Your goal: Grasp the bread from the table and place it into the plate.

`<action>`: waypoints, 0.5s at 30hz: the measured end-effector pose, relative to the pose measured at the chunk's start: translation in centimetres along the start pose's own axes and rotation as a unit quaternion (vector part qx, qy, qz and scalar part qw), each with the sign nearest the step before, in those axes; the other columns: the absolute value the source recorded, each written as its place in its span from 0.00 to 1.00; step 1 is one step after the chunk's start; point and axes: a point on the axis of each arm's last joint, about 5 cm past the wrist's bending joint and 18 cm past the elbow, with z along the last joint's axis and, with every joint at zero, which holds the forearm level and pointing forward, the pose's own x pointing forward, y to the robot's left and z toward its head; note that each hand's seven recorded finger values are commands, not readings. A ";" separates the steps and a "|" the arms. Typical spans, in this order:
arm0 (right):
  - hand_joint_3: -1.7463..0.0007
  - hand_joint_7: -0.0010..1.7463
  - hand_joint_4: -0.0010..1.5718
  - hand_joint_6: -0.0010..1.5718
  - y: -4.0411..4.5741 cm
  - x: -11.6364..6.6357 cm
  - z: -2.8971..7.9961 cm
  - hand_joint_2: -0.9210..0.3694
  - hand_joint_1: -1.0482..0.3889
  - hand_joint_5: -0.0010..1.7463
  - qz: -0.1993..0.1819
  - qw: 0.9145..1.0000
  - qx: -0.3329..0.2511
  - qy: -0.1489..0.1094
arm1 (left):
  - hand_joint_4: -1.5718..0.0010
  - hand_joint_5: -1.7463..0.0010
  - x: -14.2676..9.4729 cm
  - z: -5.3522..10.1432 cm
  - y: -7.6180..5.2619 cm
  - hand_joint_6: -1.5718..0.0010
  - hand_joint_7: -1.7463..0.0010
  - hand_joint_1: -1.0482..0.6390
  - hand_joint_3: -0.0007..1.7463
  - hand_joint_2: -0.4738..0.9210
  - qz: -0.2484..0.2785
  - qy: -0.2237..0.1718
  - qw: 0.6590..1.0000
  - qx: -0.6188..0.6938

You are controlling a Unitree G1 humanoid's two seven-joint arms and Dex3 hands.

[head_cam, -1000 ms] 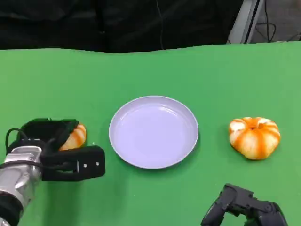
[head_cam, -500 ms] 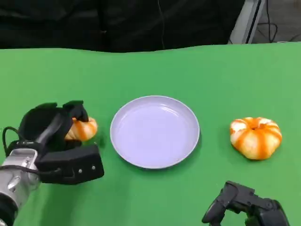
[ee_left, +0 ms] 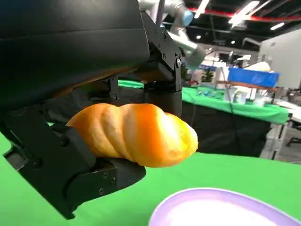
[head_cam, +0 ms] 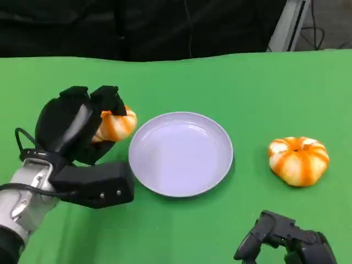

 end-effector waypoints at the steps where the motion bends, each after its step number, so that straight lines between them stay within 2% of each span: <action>1: 0.19 0.76 0.49 0.53 0.01 0.0 0.0 0.51 0.69 0.93 0.000 1.000 0.000 0.000 | 0.40 0.00 0.0 0.0 0.0 0.54 0.00 0.55 0.77 0.56 0.001 -0.001 1.000 0.000; 5: 0.19 0.76 0.49 0.53 0.03 0.0 0.0 0.50 0.68 0.93 0.000 1.000 0.000 0.000 | 0.40 0.00 0.2 0.3 0.0 0.53 0.00 0.52 0.80 0.57 0.004 -0.005 1.000 -0.005; 10: 0.20 0.76 0.49 0.53 0.13 0.1 0.0 0.50 0.68 0.93 0.002 1.000 0.001 -0.001 | 0.40 0.00 1.2 2.8 -0.7 0.53 0.00 0.53 0.82 0.55 0.022 -0.046 0.997 -0.050; 15: 0.19 0.77 0.50 0.54 0.12 0.0 0.0 0.50 0.68 0.93 0.001 1.000 0.002 0.001 | 0.39 0.00 2.1 4.1 -1.1 0.53 0.00 0.53 0.82 0.52 0.023 -0.066 0.995 -0.066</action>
